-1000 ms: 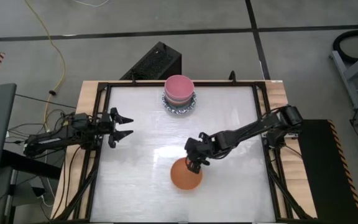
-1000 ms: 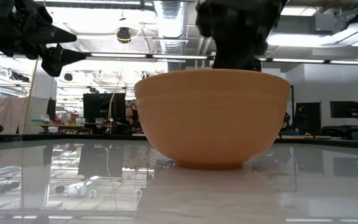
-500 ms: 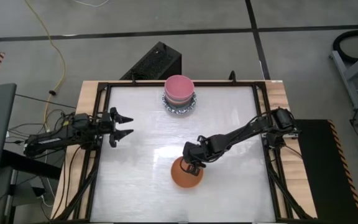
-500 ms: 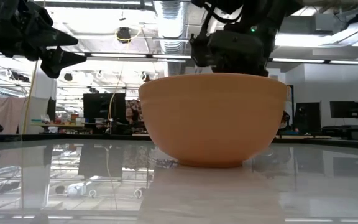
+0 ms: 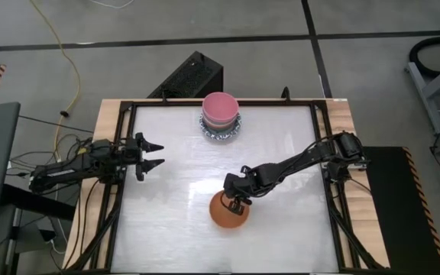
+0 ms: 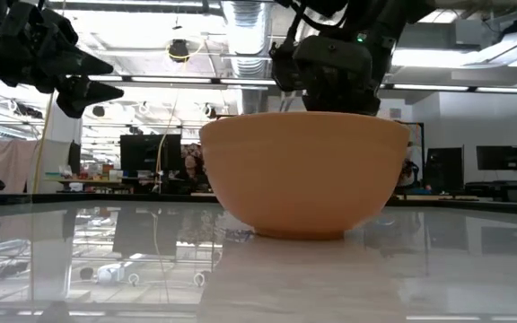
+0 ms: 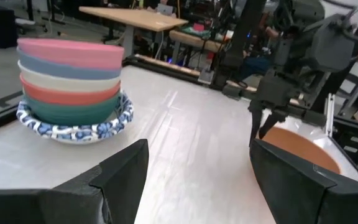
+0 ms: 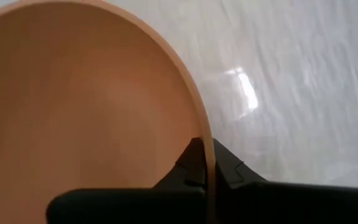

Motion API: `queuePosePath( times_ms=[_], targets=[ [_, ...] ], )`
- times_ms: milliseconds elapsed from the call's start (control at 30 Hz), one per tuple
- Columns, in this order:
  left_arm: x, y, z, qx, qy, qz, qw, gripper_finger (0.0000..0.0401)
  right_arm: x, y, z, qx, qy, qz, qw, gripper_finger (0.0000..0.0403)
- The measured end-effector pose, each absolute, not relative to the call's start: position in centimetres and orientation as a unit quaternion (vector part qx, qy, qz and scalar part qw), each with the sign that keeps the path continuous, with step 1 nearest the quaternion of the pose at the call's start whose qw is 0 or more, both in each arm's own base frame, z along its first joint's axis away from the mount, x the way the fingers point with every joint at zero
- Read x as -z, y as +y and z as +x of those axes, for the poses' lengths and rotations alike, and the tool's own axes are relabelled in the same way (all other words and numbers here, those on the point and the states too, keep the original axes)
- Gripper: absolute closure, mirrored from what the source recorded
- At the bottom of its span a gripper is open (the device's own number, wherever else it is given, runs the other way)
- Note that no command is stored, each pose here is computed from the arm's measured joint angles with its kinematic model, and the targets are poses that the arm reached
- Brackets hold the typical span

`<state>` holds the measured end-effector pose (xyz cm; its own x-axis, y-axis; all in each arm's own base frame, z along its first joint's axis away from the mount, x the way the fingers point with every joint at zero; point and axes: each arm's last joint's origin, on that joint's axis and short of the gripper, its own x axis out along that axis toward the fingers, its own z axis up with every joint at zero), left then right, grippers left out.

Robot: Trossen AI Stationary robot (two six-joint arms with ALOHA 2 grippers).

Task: Nest bowls inside each other
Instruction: Stack the light orange bowl on top of the pink bowl

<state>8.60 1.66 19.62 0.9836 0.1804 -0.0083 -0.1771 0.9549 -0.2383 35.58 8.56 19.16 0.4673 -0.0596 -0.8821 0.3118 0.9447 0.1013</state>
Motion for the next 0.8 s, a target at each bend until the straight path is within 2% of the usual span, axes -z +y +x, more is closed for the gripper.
queuePosePath(
  times_ms=[233, 400, 600, 800],
  targets=[
    [-19.2, 1.7, 8.6, -0.097, 0.012, -0.122, 0.988, 0.0131, -19.3, 6.4, 36.2, 0.102, 0.511, 0.167, 0.837, 0.0394],
    [-19.2, 1.7, 8.6, -0.105, 0.014, -0.115, 0.988, 0.0131, -20.9, 3.9, 37.4, 0.122, 0.488, 0.184, 0.844, 0.0393],
    [-18.8, 1.9, 8.5, -0.144, 0.034, -0.105, 0.983, 0.0131, -25.5, 0.7, 39.4, 0.125, 0.434, 0.224, 0.864, 0.0393],
    [-18.7, 2.0, 8.5, -0.161, 0.037, -0.100, 0.981, 0.0131, -32.5, -2.0, 40.3, 0.122, 0.367, 0.177, 0.905, 0.0393]
  ],
)
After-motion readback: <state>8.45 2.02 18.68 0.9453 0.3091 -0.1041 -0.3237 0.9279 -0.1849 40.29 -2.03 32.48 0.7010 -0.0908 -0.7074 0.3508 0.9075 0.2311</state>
